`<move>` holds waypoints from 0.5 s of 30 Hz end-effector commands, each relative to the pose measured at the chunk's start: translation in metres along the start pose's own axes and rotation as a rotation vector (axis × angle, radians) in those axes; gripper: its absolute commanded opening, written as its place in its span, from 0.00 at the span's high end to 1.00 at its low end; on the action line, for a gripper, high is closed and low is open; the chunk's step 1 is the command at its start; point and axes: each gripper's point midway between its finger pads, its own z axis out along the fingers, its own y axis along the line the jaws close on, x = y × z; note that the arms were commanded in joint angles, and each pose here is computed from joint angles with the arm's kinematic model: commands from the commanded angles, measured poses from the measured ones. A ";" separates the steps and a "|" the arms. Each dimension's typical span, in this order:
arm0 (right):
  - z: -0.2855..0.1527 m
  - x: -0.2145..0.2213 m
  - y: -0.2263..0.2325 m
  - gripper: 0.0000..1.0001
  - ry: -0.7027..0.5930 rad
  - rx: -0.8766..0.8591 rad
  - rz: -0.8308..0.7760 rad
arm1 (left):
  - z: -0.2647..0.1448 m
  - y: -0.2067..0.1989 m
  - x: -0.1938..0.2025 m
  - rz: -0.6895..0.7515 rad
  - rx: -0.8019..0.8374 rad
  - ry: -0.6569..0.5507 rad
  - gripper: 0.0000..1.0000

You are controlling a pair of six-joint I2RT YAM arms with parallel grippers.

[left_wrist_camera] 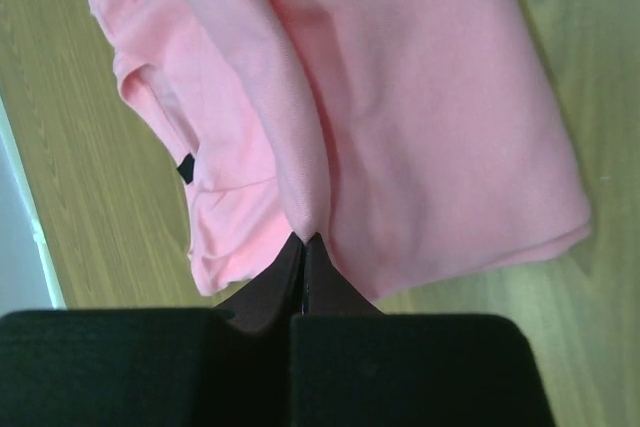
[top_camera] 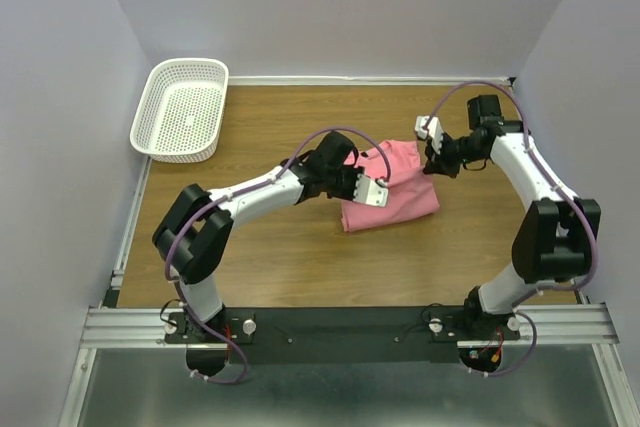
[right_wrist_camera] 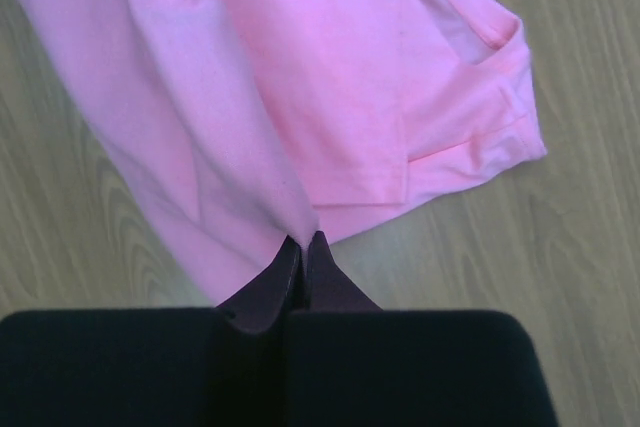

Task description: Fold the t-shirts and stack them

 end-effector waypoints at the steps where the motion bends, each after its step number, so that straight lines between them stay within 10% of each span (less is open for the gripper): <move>1: 0.006 -0.024 -0.045 1.00 -0.072 0.048 0.023 | 0.003 0.032 0.015 0.003 -0.025 -0.015 1.00; 15: 0.052 -0.017 -0.114 0.99 -0.094 0.061 0.120 | 0.021 0.078 0.079 -0.082 -0.075 0.048 1.00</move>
